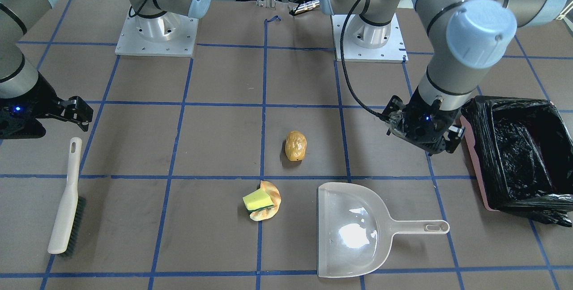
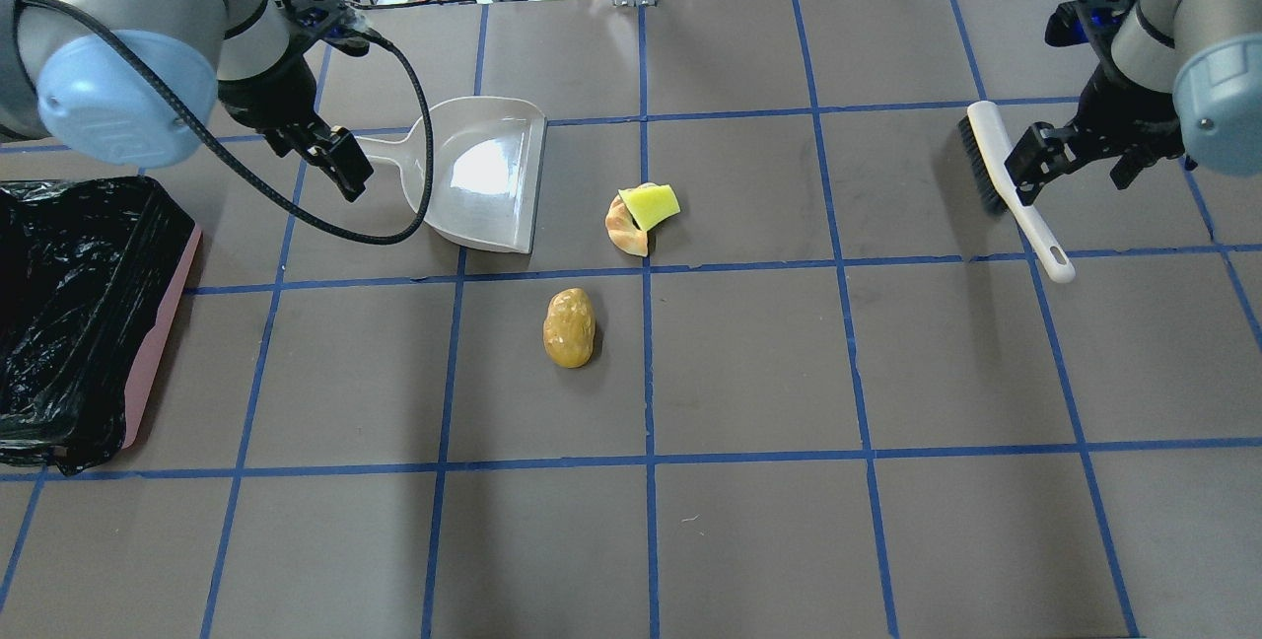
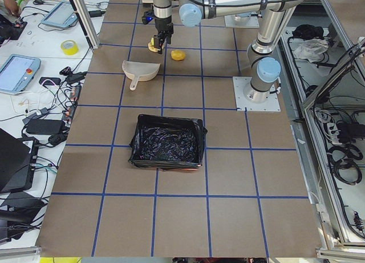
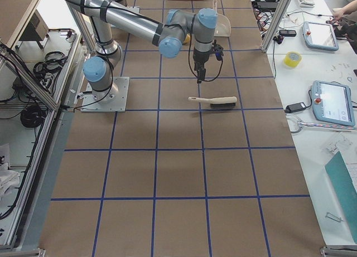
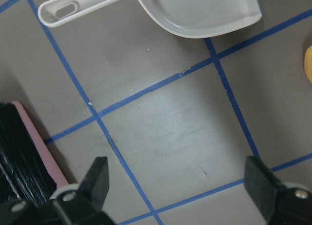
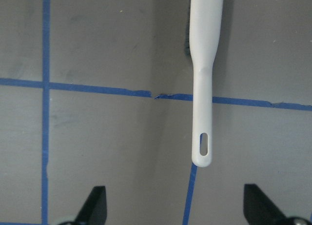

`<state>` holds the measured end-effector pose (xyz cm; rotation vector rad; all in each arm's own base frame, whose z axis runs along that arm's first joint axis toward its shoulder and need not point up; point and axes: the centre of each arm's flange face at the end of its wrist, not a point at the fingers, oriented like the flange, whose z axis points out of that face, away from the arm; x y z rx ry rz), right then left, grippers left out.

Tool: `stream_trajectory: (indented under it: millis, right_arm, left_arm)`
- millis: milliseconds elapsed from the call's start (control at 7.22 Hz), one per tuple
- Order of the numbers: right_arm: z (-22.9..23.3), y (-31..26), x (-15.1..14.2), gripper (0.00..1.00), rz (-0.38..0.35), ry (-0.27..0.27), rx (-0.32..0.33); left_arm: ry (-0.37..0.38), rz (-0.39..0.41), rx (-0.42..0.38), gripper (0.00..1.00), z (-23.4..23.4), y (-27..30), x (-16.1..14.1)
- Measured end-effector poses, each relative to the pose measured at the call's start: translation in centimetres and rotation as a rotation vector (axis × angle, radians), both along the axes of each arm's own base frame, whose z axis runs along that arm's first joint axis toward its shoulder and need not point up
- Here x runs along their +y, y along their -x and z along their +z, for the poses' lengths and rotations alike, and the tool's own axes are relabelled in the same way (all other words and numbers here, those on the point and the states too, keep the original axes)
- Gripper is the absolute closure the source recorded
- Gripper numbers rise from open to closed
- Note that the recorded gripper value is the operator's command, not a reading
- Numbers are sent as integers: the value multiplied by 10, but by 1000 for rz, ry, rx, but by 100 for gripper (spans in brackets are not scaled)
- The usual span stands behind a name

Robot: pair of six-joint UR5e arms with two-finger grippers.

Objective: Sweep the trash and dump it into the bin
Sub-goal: 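Lower the left gripper to the dustpan handle while the right descends to the brush, then close the left gripper on the dustpan while the right grasps and lifts the brush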

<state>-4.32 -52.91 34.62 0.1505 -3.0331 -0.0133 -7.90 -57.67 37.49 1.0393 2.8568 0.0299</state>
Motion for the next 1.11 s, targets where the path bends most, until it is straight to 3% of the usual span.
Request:
stream_trajectory:
  millis: [277,554,831,1108]
  right_arm:
    - [-53,9,2,5,19,59,22]
    - [-83,13,-5,6,57,72,29]
    - [-101,21,-10,10,77,61,27]
    - [-106,28,-12,10,77,78,-6]
  left_arm:
    - [-7,-319,-14,0,-39,-14,-33]
    - [25,-597,-48,0,-72,-35,-64]
    - [30,-766,-69,0,-107,-42,-89]
    - [34,-837,-46,0,-130,-42,-99]
